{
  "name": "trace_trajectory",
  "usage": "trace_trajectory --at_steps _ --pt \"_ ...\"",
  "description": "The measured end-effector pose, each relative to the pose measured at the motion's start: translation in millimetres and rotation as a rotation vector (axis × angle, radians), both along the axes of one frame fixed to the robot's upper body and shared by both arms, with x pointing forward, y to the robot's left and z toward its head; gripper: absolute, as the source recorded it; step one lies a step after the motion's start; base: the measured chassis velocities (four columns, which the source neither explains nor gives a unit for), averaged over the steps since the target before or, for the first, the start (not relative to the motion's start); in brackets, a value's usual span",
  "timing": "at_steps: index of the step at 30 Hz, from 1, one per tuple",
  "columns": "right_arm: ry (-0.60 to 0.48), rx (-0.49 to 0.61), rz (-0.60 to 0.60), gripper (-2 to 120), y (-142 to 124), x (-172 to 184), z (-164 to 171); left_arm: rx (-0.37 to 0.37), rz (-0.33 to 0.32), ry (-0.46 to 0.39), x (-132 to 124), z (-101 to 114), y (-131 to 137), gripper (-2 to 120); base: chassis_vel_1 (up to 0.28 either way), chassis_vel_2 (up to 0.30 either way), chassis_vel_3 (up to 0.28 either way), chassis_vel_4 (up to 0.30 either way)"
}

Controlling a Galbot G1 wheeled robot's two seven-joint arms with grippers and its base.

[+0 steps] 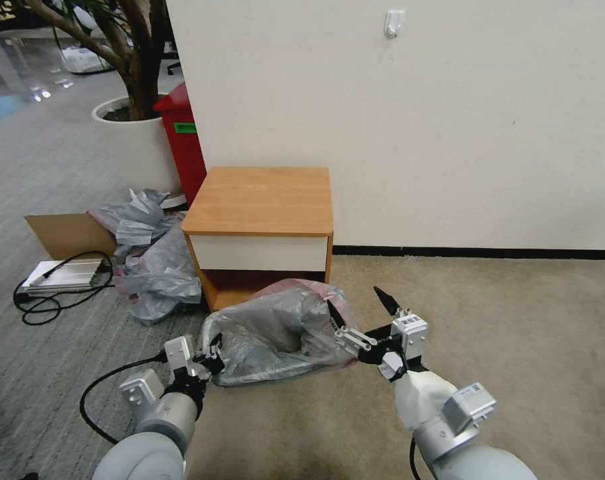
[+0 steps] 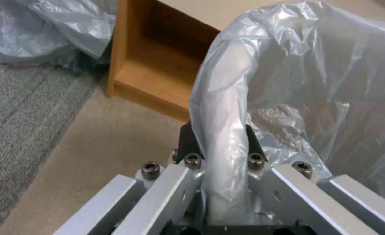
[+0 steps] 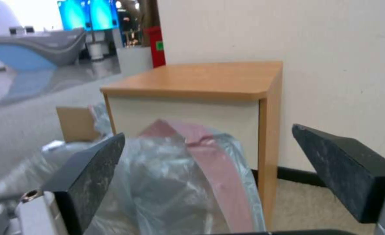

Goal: Pick up the garbage bag from the table and place it over the trash can.

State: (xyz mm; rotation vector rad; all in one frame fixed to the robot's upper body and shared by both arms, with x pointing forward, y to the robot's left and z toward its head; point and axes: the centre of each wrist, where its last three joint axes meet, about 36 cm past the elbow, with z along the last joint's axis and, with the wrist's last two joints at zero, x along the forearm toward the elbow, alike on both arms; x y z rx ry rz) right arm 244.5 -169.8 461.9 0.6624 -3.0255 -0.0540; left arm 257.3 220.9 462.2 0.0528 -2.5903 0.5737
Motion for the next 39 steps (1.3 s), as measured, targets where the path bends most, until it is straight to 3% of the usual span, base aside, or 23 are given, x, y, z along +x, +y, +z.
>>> trace_trajectory --at_steps 13,18,22,26,33,37,39 --pt "-0.007 -0.063 -0.035 64 -2.7 14.9 -27.7 -0.009 0.001 -0.007 -4.0 5.0 -1.9 3 0.000 0.000 0.000 0.000" --pt "0.012 -0.041 -0.053 39 -4.2 17.4 -32.7 -0.018 0.006 -0.007 -5.6 5.1 -3.9 3 0.000 0.000 0.000 0.000" --pt "0.023 -0.037 -0.057 30 -4.5 18.0 -35.9 -0.021 0.007 -0.010 -6.7 6.4 -4.3 3 0.000 0.000 0.000 0.000" --pt "0.029 -0.025 -0.063 10 -2.8 18.1 -38.3 -0.022 0.007 -0.012 -8.1 7.8 -4.3 3 0.000 0.000 0.000 0.000" --pt "0.025 -0.022 -0.066 0 -2.7 18.6 -37.8 -0.025 0.001 -0.012 -8.7 7.4 -4.2 3 0.000 0.000 0.000 0.000" --pt "0.006 -0.030 -0.100 0 -13.4 28.2 -36.3 -0.071 -0.099 -0.028 -13.5 4.4 -0.2 3 0.000 0.000 0.000 0.000" --pt "0.004 -0.035 -0.106 0 -16.4 30.0 -36.7 -0.077 -0.116 -0.031 -14.1 4.2 0.3 3 0.000 0.000 0.000 0.000"
